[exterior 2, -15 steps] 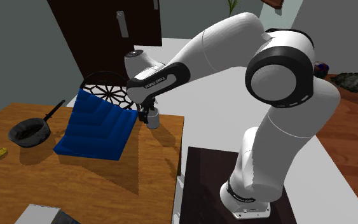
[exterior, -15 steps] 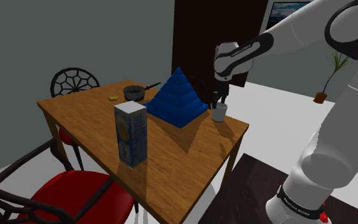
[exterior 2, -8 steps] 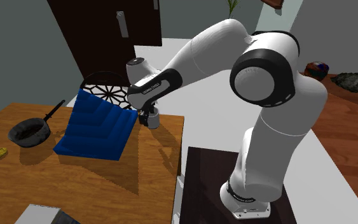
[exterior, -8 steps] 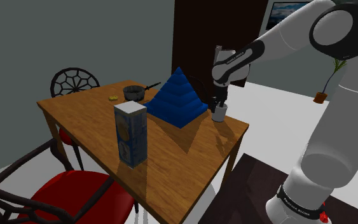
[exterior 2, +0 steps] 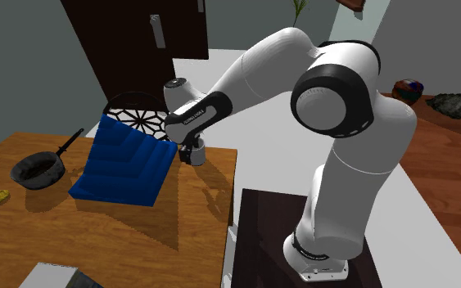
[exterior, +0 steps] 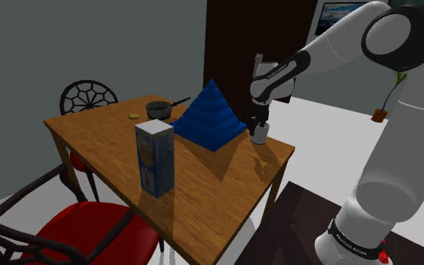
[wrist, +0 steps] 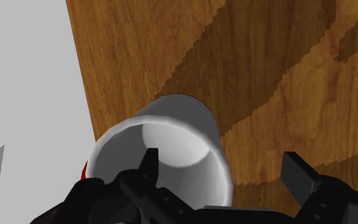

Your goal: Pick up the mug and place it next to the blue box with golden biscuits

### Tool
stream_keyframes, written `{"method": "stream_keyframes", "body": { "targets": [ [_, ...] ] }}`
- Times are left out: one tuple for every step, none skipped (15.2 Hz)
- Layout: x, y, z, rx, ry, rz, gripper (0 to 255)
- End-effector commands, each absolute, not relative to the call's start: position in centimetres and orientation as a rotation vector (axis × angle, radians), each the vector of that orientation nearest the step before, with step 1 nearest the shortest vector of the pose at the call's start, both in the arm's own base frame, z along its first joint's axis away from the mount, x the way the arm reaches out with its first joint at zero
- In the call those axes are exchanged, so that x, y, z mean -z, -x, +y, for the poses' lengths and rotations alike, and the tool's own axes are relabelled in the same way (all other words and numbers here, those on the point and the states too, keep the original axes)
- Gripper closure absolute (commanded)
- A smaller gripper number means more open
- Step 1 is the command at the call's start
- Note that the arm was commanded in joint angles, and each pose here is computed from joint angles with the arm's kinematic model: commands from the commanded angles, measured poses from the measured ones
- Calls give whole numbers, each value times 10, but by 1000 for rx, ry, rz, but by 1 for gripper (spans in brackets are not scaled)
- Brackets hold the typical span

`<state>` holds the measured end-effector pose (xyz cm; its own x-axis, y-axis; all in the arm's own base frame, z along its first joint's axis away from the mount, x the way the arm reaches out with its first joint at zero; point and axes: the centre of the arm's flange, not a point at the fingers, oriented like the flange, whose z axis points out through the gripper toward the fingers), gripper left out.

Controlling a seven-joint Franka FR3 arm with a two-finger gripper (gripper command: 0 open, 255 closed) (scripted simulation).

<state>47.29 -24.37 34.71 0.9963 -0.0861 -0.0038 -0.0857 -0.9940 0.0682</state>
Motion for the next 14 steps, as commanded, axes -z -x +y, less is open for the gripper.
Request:
{"method": "stream_keyframes", "body": {
  "targets": [
    [-347,-473,-244,10,-3071,-132,0],
    [-347,-473,-244,10,-3071,-132,255],
    [-347,-473,-244,10,-3071,-132,255],
    [-347,-473,-244,10,-3071,-132,255],
    [-347,-473,-244,10,-3071,-132,255],
    [-347,-473,-244,10,-3071,-132,255],
    [-347,-473,-244,10,-3071,-132,255],
    [-347,-473,-244,10,-3071,-132,255],
    [-347,-473,-244,10,-3071,-132,255],
    [-347,-473,-244,10,-3071,-132,255],
    [-347,-473,-244,10,-3071,-132,255],
    [-352,-473,-244,10,-3071,-132,255],
    [-358,-473,-244,10,-3071,-132,255],
    [-363,-473,-244,10,-3071,-132,255]
  ]
}}
